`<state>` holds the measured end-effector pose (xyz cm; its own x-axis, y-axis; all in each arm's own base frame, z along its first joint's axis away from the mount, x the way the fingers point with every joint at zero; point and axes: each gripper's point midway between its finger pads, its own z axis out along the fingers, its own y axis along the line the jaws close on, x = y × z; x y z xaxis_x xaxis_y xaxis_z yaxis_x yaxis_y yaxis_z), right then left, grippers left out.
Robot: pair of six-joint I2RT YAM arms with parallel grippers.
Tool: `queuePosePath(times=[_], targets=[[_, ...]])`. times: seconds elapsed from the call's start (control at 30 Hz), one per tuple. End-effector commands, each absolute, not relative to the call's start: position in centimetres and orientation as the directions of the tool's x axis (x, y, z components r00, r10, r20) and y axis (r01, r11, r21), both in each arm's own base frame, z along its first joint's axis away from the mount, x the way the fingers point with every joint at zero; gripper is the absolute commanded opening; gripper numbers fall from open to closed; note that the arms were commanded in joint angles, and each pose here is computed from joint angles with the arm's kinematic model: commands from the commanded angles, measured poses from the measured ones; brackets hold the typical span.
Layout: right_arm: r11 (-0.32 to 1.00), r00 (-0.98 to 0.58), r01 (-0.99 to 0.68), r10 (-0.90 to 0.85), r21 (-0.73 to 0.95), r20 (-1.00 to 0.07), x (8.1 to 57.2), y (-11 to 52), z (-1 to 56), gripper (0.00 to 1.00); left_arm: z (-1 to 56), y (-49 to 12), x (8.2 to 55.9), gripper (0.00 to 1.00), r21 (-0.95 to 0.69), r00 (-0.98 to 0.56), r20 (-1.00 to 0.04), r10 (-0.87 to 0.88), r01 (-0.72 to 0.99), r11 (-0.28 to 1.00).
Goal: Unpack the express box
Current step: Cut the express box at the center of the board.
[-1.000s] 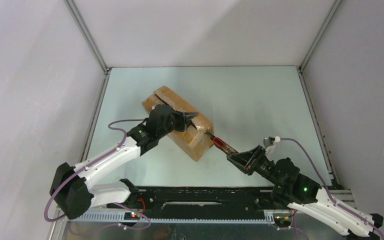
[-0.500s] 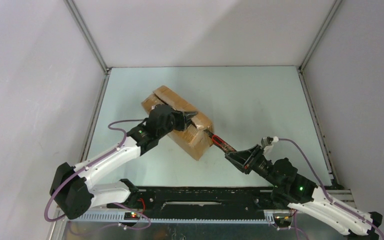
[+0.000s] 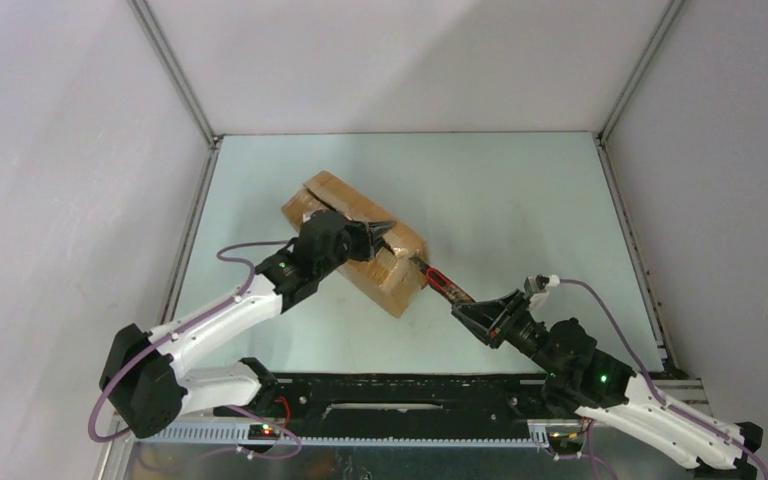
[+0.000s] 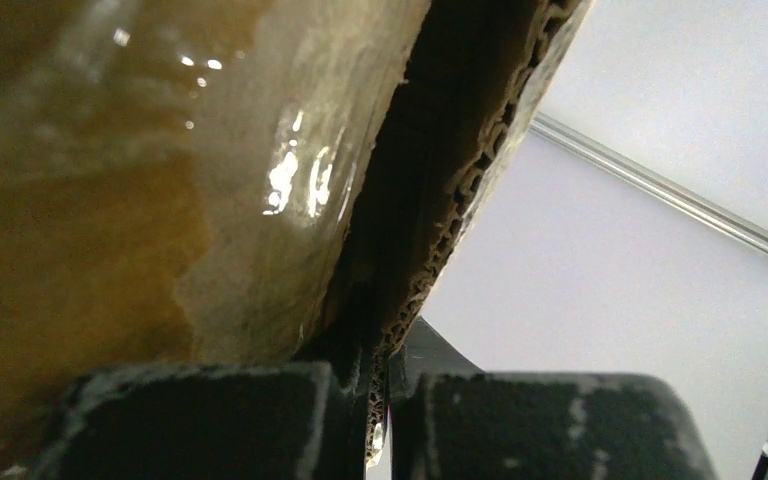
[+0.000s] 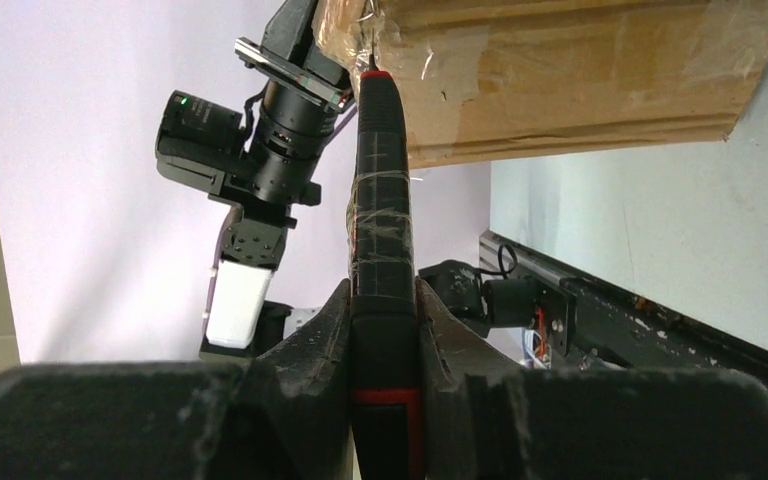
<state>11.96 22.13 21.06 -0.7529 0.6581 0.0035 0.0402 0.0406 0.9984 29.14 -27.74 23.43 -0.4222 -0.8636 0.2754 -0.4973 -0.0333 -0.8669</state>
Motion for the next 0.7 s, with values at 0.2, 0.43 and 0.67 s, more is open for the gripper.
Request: queuePosePath(times=[0.2,0.43,0.67], targets=[[-0.076,-0.727,-0.017,0.685,0.997,0.040,12.7,22.6,23.4,0.00,20.6,-27.4,28.7,0.00,-0.786,-0.316,0.376,-0.871,-0.607,-0.119],[-0.075,-0.705,-0.022,0.708,0.997,0.038,12.7,22.1,23.5,0.00,20.7,-27.9,28.9,0.00,-0.787,-0.316,0.379,-0.870,-0.604,-0.123],[-0.048,-0.688,0.002,0.725,0.999,0.036,13.0,22.2,22.8,0.00,20.6,-28.4,28.8,0.00,-0.786,-0.322,0.383,-0.866,-0.606,-0.122]])
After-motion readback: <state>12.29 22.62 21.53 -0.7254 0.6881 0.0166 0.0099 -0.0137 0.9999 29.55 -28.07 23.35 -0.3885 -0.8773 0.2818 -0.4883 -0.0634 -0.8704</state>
